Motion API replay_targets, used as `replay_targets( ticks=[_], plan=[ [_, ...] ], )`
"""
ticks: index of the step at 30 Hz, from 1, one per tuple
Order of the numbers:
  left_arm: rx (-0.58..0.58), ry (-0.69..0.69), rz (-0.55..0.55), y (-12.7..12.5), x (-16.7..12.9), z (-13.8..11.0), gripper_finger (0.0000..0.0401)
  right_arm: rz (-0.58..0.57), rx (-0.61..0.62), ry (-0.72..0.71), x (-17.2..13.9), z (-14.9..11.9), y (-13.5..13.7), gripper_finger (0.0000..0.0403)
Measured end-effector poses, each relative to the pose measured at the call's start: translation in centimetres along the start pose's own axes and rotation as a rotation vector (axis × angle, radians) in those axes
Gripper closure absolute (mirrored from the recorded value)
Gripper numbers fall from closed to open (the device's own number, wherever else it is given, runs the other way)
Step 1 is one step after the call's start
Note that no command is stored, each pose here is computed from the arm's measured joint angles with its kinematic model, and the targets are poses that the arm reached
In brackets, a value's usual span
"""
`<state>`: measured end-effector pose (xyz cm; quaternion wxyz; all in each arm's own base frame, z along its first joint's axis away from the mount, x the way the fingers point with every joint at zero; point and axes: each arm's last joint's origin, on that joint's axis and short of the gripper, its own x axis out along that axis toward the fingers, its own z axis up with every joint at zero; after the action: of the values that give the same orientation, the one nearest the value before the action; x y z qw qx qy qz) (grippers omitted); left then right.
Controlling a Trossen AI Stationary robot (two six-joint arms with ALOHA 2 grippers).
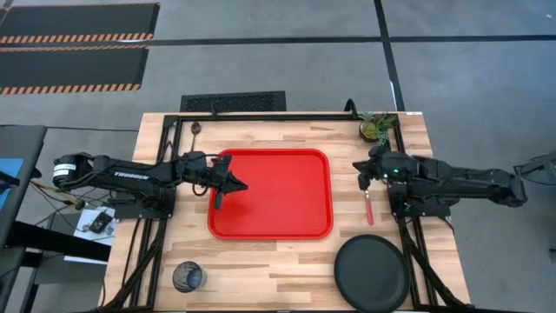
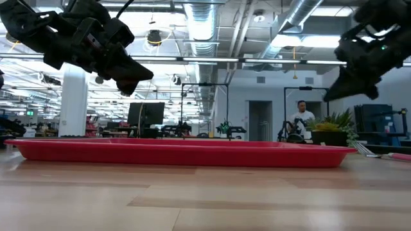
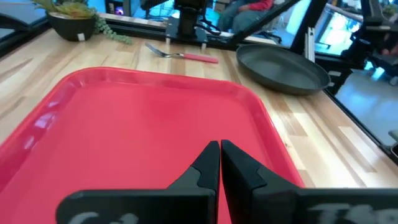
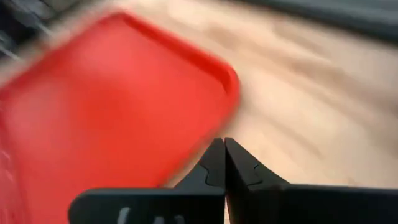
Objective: Pick and place plate/cup/fork/spoon on tray
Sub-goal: Put the pink fork on the red serving tray
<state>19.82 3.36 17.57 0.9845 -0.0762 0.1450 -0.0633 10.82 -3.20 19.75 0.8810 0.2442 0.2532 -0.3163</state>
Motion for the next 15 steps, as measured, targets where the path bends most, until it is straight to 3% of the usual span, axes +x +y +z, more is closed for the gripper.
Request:
replay_targets(
  ticks=[7,15],
  plan=[
    [0.029,0.017,-0.005,0.0,0.0,-0.2,0.0401,-0.087,0.013,0.367,1.4,3.4,1.5,0.0371],
    [0.037,0.027,-0.004,0.0,0.0,-0.3,0.0401,-0.271,0.055,0.733,3.7,5.2,0.4,0.0319]
  ],
)
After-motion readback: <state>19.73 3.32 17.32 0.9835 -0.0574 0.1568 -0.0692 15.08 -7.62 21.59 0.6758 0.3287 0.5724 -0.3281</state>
